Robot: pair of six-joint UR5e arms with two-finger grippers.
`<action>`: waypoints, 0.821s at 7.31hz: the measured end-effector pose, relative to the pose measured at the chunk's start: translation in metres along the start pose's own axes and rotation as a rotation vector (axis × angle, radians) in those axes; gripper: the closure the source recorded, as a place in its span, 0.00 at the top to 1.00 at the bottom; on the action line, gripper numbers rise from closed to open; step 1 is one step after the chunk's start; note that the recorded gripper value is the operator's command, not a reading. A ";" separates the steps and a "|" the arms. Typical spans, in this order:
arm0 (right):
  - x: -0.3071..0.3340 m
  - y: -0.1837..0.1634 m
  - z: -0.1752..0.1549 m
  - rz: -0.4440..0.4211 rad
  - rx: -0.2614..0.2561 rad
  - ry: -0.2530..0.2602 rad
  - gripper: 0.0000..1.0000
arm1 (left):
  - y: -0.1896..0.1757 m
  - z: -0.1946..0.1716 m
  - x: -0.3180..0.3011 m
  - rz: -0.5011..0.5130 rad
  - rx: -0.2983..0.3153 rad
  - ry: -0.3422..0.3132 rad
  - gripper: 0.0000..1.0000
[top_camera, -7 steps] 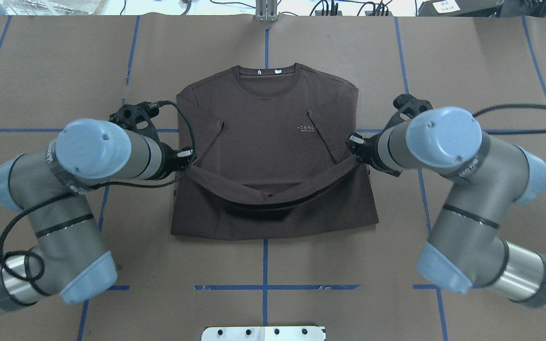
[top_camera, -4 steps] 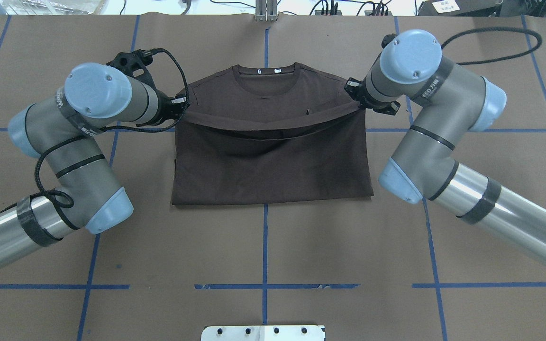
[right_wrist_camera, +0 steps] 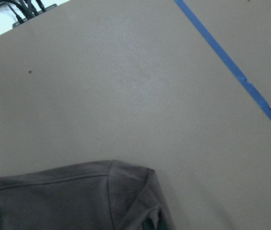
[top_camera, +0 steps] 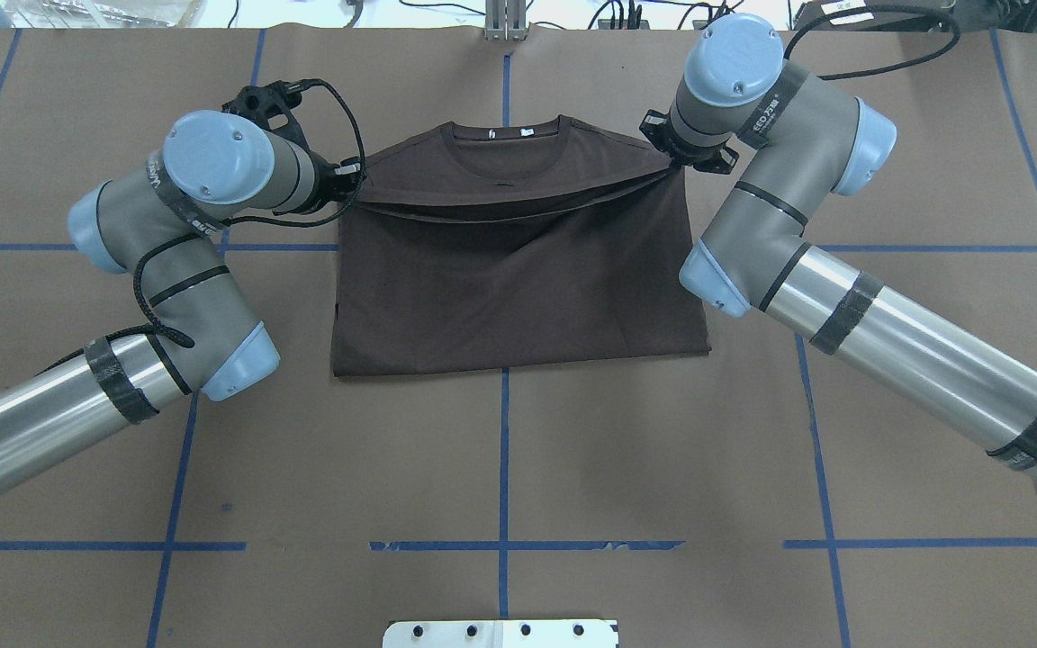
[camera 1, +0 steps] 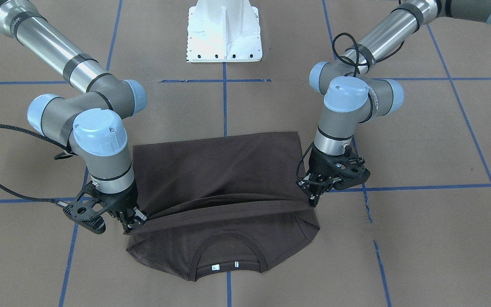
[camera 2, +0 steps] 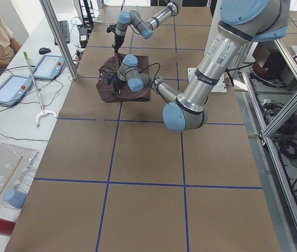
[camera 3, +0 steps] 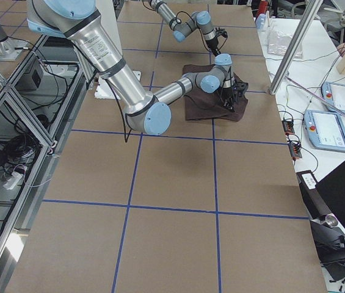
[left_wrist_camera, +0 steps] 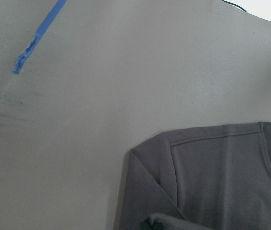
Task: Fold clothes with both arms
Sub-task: 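Release the hem with both grippers and raise them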
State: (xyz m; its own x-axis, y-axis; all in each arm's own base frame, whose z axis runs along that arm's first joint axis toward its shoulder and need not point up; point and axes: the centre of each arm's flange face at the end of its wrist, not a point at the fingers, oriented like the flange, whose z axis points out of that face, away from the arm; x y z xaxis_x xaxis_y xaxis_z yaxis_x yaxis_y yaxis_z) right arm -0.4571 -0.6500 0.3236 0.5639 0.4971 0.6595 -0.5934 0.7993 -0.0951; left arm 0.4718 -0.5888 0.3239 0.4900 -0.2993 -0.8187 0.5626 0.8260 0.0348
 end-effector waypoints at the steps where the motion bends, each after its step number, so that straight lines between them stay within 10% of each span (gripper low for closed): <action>1: -0.002 -0.002 0.005 0.000 0.001 0.005 0.58 | -0.007 0.004 -0.001 -0.002 0.013 -0.001 0.39; 6: 0.013 0.016 -0.042 0.002 -0.100 -0.118 0.72 | -0.023 -0.006 -0.024 0.015 -0.008 0.097 0.45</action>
State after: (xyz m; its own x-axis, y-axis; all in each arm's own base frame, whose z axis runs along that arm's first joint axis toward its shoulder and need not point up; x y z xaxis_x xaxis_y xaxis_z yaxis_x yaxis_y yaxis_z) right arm -0.4347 -0.6166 0.2996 0.4875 0.4603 0.7419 -0.5308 0.8309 -0.1667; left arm 0.4428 -0.5980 0.3388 0.4315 -0.2397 -0.8697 0.5499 0.8341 0.0429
